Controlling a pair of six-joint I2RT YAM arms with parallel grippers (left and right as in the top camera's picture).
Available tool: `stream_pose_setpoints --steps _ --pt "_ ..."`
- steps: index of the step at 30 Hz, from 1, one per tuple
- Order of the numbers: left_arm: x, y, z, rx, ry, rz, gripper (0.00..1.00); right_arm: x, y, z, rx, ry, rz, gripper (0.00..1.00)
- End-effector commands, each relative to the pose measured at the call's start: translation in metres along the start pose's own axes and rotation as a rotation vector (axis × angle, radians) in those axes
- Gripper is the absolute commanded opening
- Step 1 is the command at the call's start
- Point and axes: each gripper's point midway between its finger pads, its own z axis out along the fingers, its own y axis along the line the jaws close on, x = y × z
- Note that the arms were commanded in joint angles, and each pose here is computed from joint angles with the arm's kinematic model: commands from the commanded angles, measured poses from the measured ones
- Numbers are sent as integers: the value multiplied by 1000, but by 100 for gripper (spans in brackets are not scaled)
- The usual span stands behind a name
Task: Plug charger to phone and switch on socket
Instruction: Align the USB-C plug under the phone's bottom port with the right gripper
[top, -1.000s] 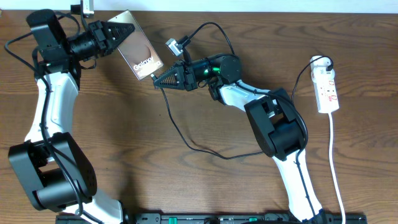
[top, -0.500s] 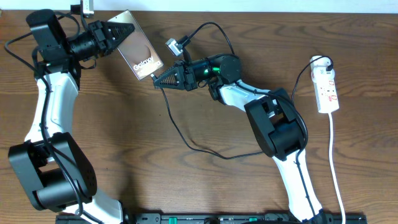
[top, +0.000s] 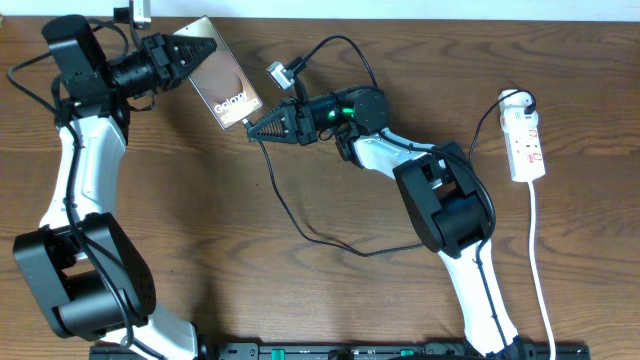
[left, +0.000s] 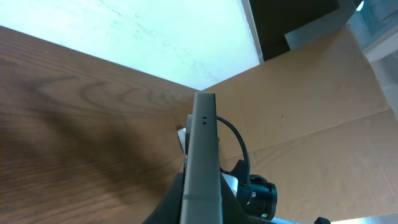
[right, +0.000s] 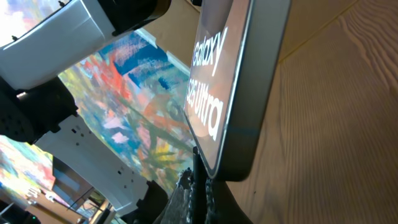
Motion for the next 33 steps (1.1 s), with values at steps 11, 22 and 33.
stream_pose_setpoints --steps 11,22,33 --pt "5 -17 0 56 44 14 8 -34 6 -7 4 -150 14 1" --pt "5 -17 0 55 43 14 8 -48 7 -6 -4 -240 41 1" --pt "5 -15 9 31 32 16 8 -47 7 -3 -6 -236 41 1"
